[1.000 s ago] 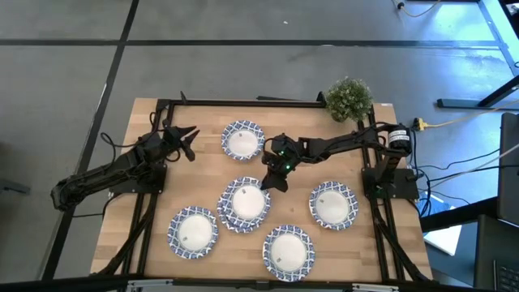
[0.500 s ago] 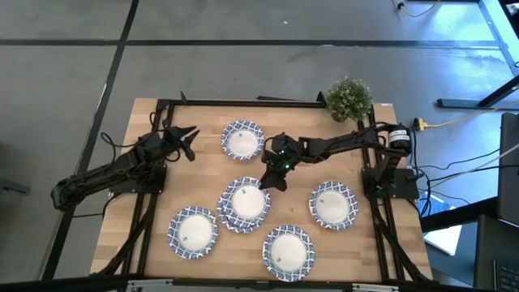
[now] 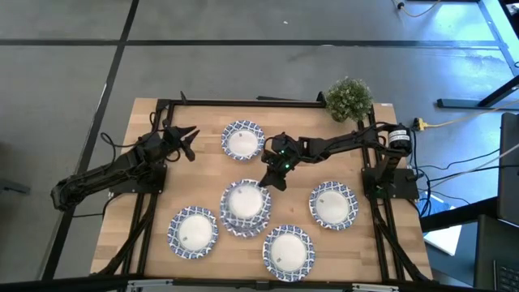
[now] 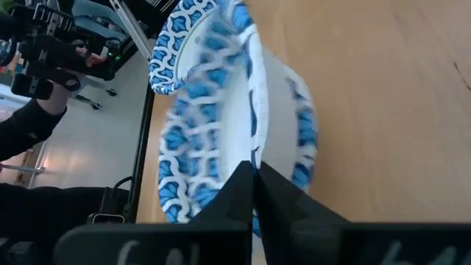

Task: Nest bowls inside each other
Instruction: Stack the blue bowl on top of the blue bowl

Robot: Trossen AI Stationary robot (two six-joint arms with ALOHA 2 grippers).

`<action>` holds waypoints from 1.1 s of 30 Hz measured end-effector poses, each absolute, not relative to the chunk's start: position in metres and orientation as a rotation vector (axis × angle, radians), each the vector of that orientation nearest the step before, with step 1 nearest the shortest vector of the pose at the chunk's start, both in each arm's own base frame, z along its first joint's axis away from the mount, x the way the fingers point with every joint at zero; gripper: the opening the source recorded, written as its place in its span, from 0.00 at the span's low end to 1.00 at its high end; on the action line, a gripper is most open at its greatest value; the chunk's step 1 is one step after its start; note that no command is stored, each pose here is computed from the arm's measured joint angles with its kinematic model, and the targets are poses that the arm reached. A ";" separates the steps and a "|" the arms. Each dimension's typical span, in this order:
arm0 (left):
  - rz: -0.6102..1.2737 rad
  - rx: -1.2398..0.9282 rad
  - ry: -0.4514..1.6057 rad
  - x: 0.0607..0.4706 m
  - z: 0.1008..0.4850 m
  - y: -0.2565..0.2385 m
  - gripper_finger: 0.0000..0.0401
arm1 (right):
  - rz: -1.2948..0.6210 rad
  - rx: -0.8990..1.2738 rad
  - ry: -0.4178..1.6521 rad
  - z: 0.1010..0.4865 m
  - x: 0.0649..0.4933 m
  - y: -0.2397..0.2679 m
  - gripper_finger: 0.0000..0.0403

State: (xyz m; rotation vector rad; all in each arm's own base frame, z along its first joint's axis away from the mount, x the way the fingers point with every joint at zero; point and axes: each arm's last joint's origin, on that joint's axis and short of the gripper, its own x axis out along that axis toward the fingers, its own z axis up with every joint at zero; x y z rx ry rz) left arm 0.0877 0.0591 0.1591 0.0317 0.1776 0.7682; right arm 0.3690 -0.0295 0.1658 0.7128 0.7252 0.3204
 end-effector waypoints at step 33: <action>0.769 0.032 0.177 0.088 0.159 0.059 0.21 | 0.539 0.792 0.719 0.192 0.382 -0.017 0.00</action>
